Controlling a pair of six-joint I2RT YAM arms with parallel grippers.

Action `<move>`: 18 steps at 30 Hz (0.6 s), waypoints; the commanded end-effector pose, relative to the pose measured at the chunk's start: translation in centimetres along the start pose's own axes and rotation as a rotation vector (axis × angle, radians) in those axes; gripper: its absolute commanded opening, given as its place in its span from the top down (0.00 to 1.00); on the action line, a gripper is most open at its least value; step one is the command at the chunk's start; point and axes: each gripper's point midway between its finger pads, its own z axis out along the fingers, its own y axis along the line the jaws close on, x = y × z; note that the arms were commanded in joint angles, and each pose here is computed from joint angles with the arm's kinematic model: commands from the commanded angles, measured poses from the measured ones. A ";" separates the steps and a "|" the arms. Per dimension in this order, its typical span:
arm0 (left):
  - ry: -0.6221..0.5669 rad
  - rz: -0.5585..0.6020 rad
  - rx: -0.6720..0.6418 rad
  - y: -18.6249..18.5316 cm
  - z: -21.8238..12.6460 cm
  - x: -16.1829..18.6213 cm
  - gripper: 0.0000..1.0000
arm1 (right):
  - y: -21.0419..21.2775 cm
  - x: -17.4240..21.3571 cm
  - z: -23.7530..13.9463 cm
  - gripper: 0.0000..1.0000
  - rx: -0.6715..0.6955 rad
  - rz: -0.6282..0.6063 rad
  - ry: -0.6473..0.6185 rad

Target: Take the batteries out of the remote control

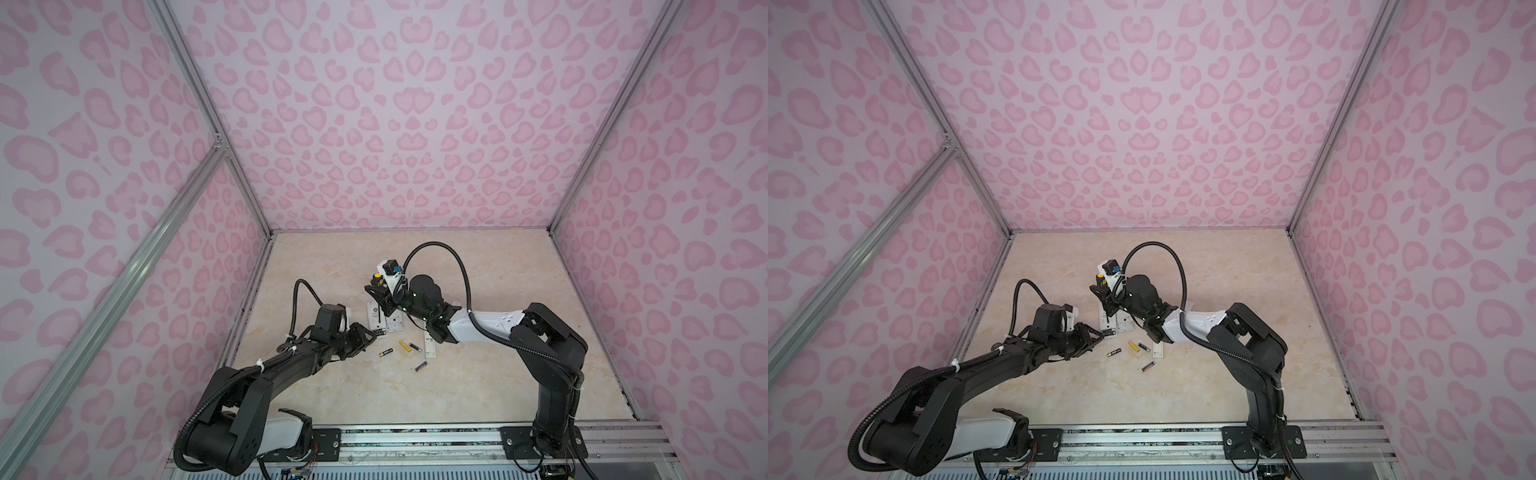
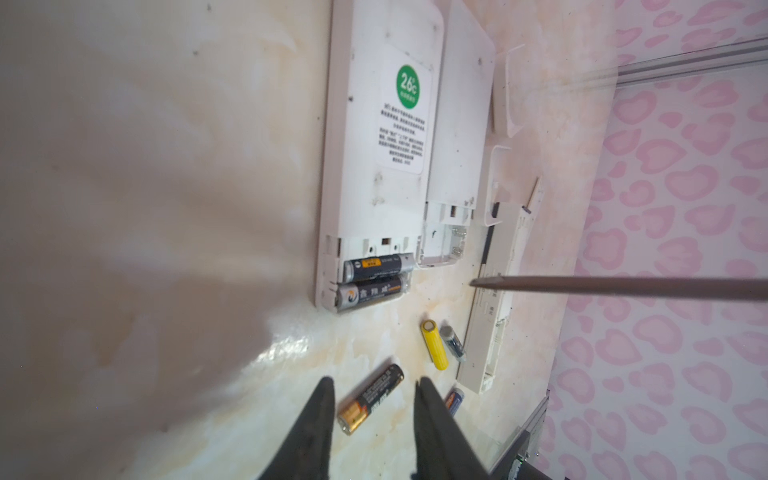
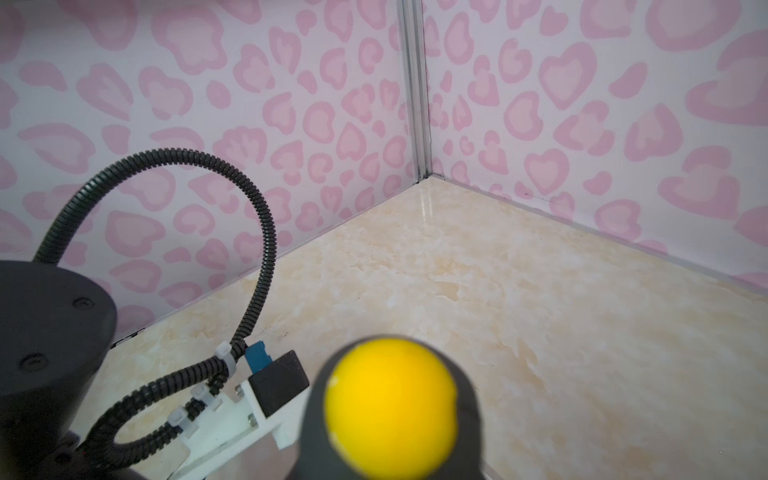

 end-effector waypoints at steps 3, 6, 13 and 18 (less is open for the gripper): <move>-0.036 -0.017 -0.004 0.3 -0.1 -0.4 0.70 | 0.8 0.6 0.5 1.00 -0.037 -0.012 -0.019; -0.022 -0.010 0.003 -0.1 0.0 -0.4 0.74 | 1.1 1.5 0.7 1.00 -0.043 -0.041 -0.011; -0.031 -0.025 0.007 0.1 0.1 -0.4 0.79 | 1.5 3.0 0.5 1.00 -0.024 -0.099 -0.013; -0.019 -0.025 0.013 0.0 0.3 -0.3 0.80 | 1.6 4.1 0.6 1.00 -0.013 -0.142 0.002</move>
